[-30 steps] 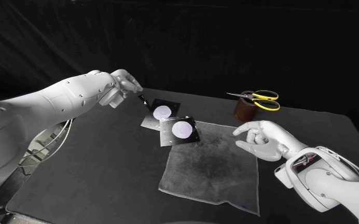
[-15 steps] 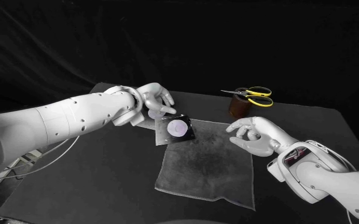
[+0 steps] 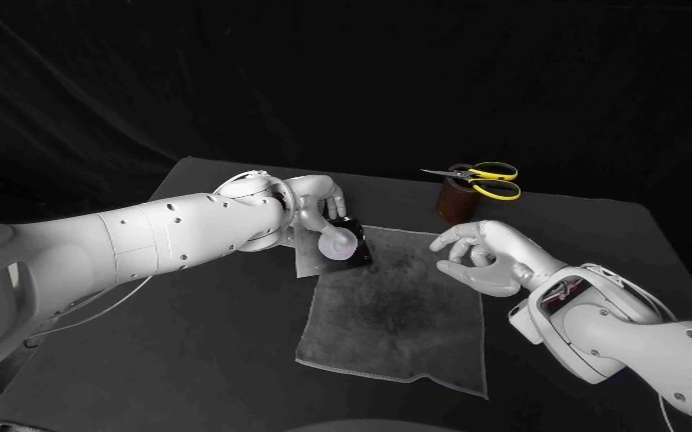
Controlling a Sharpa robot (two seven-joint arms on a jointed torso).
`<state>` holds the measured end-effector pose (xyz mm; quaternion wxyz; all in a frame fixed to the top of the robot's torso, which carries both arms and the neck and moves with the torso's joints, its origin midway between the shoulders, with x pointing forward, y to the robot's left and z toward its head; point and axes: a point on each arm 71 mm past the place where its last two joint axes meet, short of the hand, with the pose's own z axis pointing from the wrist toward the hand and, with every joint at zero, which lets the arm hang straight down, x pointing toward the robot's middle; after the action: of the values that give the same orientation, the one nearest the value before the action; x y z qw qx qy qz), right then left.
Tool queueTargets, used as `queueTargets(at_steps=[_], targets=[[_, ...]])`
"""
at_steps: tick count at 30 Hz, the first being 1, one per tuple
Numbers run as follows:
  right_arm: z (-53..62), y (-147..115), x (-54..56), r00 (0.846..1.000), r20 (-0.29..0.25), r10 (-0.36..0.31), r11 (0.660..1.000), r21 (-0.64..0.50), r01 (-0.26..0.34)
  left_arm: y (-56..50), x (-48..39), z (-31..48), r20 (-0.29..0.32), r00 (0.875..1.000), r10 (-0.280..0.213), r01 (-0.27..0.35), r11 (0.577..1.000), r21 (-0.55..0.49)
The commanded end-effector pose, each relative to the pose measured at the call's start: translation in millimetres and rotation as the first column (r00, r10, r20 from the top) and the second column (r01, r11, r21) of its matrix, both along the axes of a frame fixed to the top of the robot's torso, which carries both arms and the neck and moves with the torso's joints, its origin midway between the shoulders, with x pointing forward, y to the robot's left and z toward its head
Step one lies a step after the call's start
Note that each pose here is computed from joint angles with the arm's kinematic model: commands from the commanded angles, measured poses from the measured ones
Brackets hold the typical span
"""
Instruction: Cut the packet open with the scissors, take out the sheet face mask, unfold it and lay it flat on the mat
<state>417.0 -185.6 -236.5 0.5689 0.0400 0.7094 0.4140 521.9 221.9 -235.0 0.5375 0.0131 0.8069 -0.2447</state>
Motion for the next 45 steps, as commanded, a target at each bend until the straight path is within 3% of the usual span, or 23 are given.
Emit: queueTargets(at_steps=[1, 21, 33, 45], targets=[[0.1, 2.1, -0.9, 1.0, -0.003, 0.016, 1.0, 0.0, -0.016, -1.0, 1.9, 0.6, 0.066, 0.998, 0.025, -0.033, 0.992, 0.119], [-0.2, 4.7, -0.9, 1.0, -0.006, 0.021, 1.0, 0.0, -0.021, -7.4, 7.2, -8.6, 0.039, 0.994, 0.101, -0.108, 0.953, 0.282], [-0.1, 6.2, -1.4, 1.0, -0.008, 0.025, 1.0, 0.001, -0.025, -7.1, 8.0, -18.6, -0.01, 0.993, 0.118, -0.107, 0.929, 0.355], [-0.3, 7.0, -1.1, 1.0, -0.01, 0.027, 1.0, 0.003, -0.027, -9.8, 4.8, -25.7, -0.057, 0.994, 0.098, -0.069, 0.923, 0.379]])
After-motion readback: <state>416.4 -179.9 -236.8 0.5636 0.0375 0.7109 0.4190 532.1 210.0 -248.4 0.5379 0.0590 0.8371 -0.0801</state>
